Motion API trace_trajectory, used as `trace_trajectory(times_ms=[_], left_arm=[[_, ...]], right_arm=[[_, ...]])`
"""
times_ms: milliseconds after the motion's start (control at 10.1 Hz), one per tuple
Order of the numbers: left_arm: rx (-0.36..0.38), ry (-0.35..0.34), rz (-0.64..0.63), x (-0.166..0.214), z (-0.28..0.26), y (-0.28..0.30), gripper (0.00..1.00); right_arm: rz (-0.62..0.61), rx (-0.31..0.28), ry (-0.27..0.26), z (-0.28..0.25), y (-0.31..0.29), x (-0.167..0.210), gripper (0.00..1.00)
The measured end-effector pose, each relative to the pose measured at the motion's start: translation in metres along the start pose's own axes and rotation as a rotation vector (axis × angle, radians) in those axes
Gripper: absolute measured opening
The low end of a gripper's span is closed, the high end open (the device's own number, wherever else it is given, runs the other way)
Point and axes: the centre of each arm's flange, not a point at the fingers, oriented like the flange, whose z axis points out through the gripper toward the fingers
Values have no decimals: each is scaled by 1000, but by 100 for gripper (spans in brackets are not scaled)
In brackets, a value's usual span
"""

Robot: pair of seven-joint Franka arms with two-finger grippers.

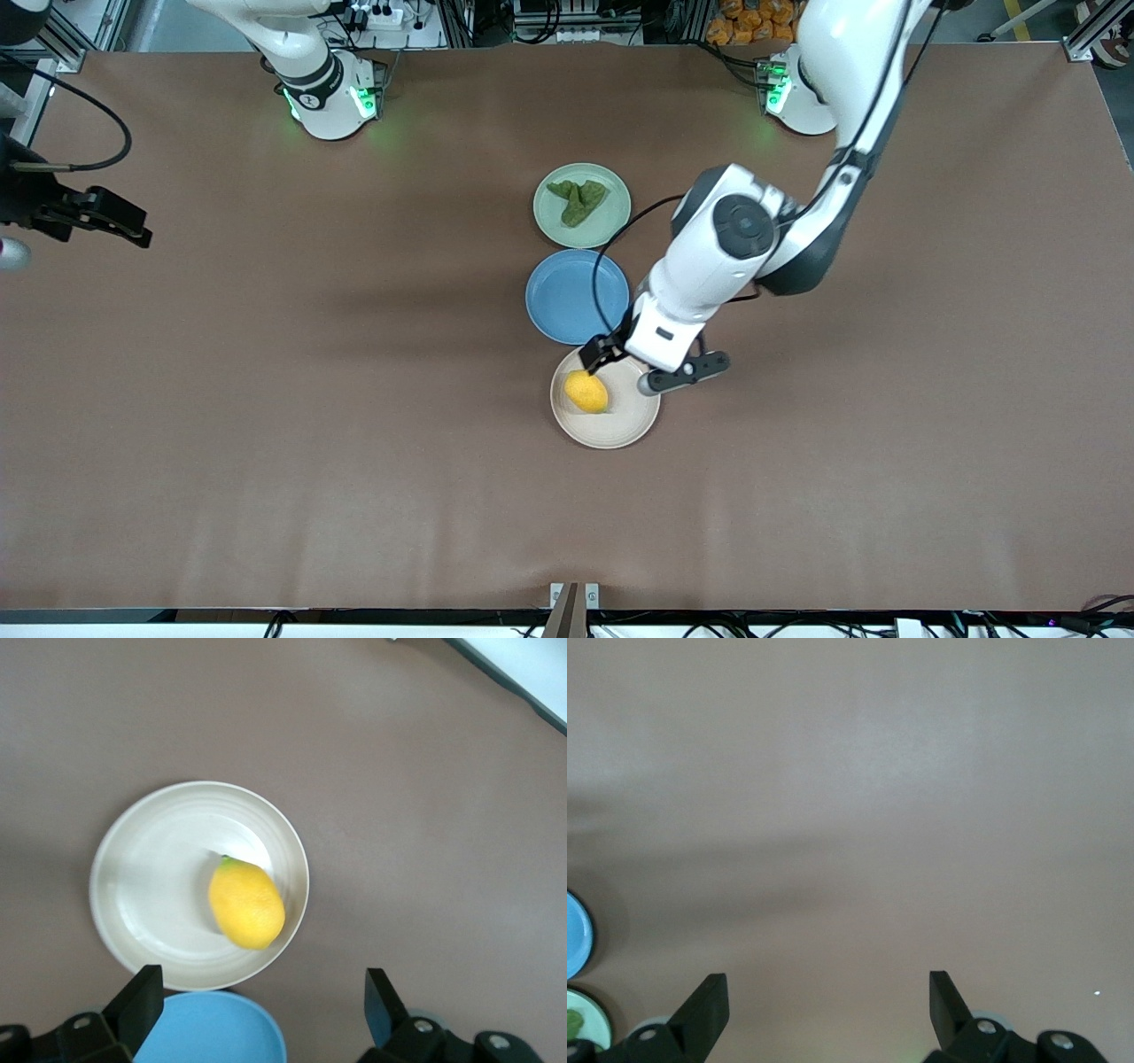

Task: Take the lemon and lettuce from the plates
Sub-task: 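Reach the left gripper down to the lemon on the cream plate, then grasp the lemon with the left gripper while the right gripper grasps lettuce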

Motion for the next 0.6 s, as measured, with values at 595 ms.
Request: trace_trajectory(times_ms=[595], left_arm=[[24, -23, -177, -13, 106, -26, 100]], right_arm=[[151, -5, -14, 77, -183, -43, 100]])
